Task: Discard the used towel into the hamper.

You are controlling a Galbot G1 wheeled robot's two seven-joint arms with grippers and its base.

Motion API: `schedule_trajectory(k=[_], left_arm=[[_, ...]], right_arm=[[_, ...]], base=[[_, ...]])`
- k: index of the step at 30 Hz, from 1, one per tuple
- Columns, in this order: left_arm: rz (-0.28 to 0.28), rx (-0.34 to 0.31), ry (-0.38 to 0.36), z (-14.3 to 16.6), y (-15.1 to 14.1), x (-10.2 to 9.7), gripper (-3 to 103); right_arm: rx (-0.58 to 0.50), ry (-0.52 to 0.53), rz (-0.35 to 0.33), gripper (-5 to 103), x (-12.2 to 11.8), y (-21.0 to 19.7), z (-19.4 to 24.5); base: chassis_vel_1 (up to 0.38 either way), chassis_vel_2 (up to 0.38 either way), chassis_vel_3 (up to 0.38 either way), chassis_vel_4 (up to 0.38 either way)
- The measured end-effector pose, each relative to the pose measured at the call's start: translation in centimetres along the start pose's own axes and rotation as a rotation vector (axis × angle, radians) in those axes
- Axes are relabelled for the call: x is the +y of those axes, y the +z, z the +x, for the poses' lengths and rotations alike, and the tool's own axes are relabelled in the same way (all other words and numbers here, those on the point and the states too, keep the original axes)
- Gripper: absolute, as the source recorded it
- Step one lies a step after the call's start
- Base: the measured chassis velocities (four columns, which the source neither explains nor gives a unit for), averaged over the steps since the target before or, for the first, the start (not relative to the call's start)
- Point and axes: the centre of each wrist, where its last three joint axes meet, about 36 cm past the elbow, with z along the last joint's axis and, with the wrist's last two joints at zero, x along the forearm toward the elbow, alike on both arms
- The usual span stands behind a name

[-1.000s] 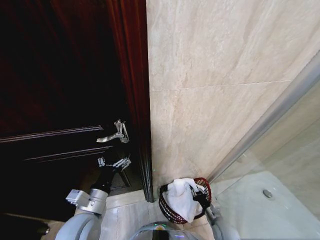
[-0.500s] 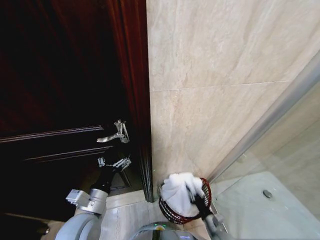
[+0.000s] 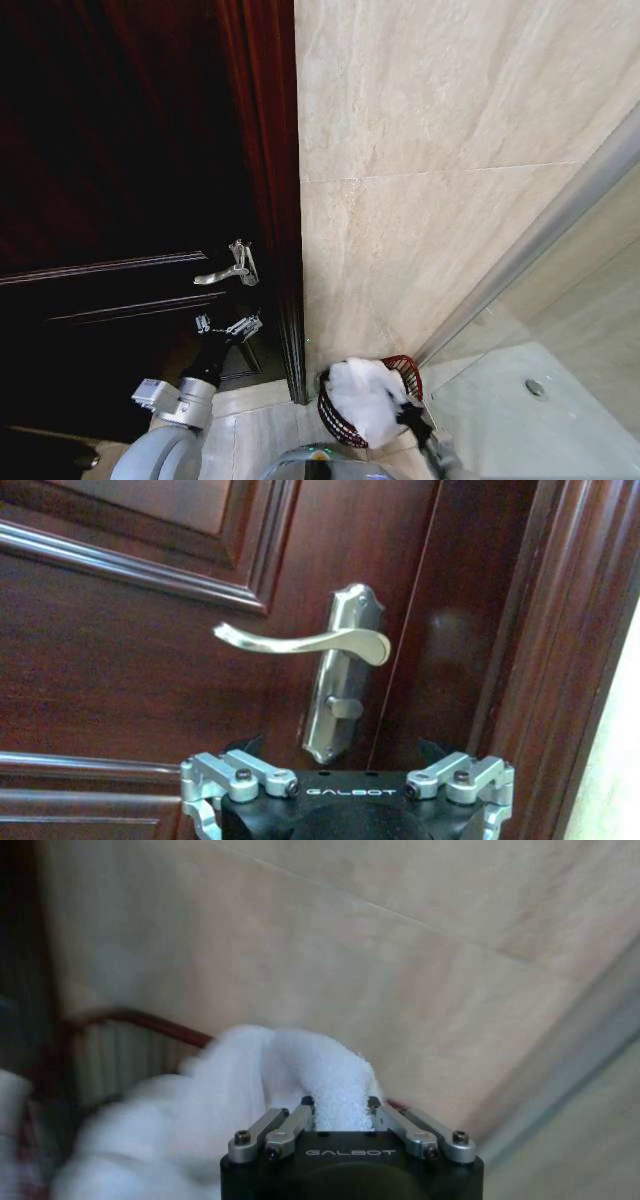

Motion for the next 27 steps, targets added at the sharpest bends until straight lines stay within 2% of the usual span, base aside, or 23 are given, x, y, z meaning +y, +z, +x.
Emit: schedule_trajectory(k=[1,2,3,4,6,7,15,18,24,26,27], left_arm=[[0.000,0.000,0.000,0.0,0.0,0.0,100],[0.000,0.000,0.000,0.0,0.0,0.0,100],[0.000,0.000,0.000,0.0,0.0,0.0,100],[0.000,0.000,0.000,0.0,0.0,0.0,100],[0.000,0.000,0.000,0.0,0.0,0.0,100],[0.000,0.000,0.000,0.0,0.0,0.0,100],[0.000,0.000,0.000,0.0,0.0,0.0,100],[0.000,0.000,0.000,0.0,0.0,0.0,100],[0.000,0.000,0.000,0.0,0.0,0.0,100],[0.000,0.000,0.000,0.0,0.0,0.0,100],[0.000,0.000,0.000,0.0,0.0,0.0,100]], right_arm=[[-0.022,-0.029,-0.070,18,0.4,-0.2,0.3],[-0.076,-0.069,-0.208,18,1.3,-0.6,0.5],[-0.076,-0.069,-0.208,18,1.3,-0.6,0.5],[-0.100,-0.075,-0.282,18,1.8,-0.9,0.6],[-0.107,-0.072,-0.372,18,2.6,-1.2,0.6],[-0.100,-0.063,-0.386,18,2.8,-1.2,0.7],[-0.051,-0.001,-0.360,18,2.8,-0.9,0.8],[-0.040,-0.004,-0.337,18,2.6,-0.8,0.8],[-0.048,-0.010,-0.344,18,2.7,-1.1,0.6],[-0.075,-0.070,-0.327,18,2.7,-1.0,0.7],[-0.069,-0.066,-0.309,18,2.9,-0.9,0.8]], base=[[0.000,0.000,0.000,0.000],[0.000,0.000,0.000,0.000],[0.000,0.000,0.000,0.000],[0.000,0.000,0.000,0.000],[0.000,0.000,0.000,0.000],[0.000,0.000,0.000,0.000],[0.000,0.000,0.000,0.000],[0.000,0.000,0.000,0.000],[0.000,0.000,0.000,0.000],[0.000,0.000,0.000,0.000],[0.000,0.000,0.000,0.000]])
